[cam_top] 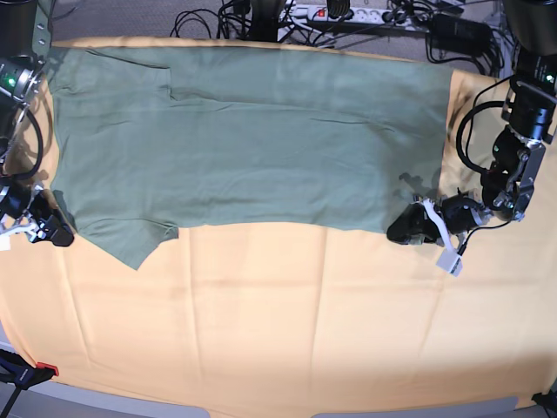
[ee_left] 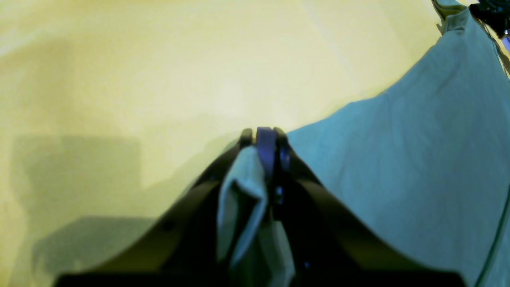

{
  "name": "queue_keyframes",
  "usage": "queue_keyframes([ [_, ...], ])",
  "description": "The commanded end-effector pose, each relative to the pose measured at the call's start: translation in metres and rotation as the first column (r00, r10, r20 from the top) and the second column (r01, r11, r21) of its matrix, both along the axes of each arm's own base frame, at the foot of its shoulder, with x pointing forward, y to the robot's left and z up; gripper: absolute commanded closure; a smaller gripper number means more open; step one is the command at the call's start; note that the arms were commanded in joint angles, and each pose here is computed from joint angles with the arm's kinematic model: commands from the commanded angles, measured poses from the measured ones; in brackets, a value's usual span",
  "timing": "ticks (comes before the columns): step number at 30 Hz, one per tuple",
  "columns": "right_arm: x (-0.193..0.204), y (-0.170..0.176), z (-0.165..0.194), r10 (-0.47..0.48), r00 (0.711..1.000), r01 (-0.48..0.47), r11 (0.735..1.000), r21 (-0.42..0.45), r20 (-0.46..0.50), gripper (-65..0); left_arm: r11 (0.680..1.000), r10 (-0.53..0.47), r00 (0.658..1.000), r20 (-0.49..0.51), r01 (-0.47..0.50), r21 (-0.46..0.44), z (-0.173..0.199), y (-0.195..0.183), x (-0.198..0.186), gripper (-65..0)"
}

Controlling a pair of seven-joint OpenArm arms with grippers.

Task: Fold the T-shirt properly

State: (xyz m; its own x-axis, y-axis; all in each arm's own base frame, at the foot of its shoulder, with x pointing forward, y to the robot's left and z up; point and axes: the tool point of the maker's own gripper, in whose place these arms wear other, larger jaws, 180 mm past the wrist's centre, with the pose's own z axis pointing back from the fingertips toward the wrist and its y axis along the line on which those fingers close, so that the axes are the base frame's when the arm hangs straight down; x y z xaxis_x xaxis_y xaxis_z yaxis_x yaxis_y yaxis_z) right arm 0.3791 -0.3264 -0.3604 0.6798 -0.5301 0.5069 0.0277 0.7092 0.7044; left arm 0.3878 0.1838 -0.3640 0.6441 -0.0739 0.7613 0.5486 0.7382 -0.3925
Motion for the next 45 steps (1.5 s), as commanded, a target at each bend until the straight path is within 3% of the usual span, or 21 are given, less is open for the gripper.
queue_keyframes([
  [1, 0.009, -0.005, 0.016, 0.006, 0.999, -0.006, 1.000, -0.011, 0.039, -34.3, 1.000, -0.006, 1.000, 0.007, 0.006, 0.028, 0.005, 0.007, 0.003, 0.0],
  [11, 0.006, 0.025, -0.001, 0.055, 0.998, -0.055, 0.998, 0.038, 0.006, -34.1, 1.000, -0.006, 1.000, 0.007, 0.006, 0.029, 0.005, 0.007, 0.003, 0.0],
  [14, -0.001, 0.032, -0.006, 0.098, 0.995, -0.097, 0.995, 0.037, -0.033, -29.6, 1.000, -0.002, 1.000, 0.014, 0.002, 0.021, 0.007, 0.006, 0.004, 0.0],
  [19, -0.009, 0.050, -0.021, 0.196, 0.975, -0.198, 0.980, -0.004, -0.104, -28.2, 1.000, 0.004, 1.000, 0.026, -0.004, 0.012, 0.009, 0.006, 0.006, 0.0],
  [21, -0.006, 0.054, -0.023, 0.208, 0.973, -0.211, 0.977, -0.026, -0.103, -19.9, 1.000, 0.004, 1.000, 0.026, -0.004, 0.012, 0.009, 0.006, 0.006, 0.0],
  [24, 0.004, 0.047, -0.023, 0.168, 0.983, -0.173, 0.982, -0.078, -0.067, 0.0, 1.000, 0.003, 1.000, 0.025, -0.004, 0.012, 0.009, 0.006, 0.006, 0.0],
  [30, 0.016, 0.027, -0.027, 0.137, 0.989, -0.147, 0.959, -0.242, -0.056, 0.0, 1.000, 0.010, 0.999, 0.040, -0.010, 0.006, 0.012, 0.007, 0.009, 0.0],
  [33, 0.027, 0.025, -0.018, 0.147, 0.988, -0.155, 0.948, -0.278, -0.048, 0.0, 0.999, 0.030, 0.995, 0.100, -0.028, -0.019, 0.026, 0.007, 0.020, 0.0],
  [36, 0.040, 0.022, -0.004, 0.156, 0.987, -0.156, 0.938, -0.310, -0.027, 0.0, 0.999, 0.040, 0.986, 0.162, -0.043, 0.018, 0.039, 0.010, 0.037, 0.0],
  [42, 0.073, 0.021, 0.037, 0.149, 0.986, -0.118, 0.939, -0.324, 0.075, 0.0, 0.996, 0.052, 0.962, 0.268, -0.070, 0.058, 0.067, 0.007, 0.067, 0.0],
  [45, 0.087, 0.014, 0.052, 0.149, 0.983, -0.098, 0.917, -0.387, 0.104, 0.0, 0.992, 0.047, 0.942, 0.332, -0.084, 0.099, 0.080, 0.007, 0.082, 0.0],
])
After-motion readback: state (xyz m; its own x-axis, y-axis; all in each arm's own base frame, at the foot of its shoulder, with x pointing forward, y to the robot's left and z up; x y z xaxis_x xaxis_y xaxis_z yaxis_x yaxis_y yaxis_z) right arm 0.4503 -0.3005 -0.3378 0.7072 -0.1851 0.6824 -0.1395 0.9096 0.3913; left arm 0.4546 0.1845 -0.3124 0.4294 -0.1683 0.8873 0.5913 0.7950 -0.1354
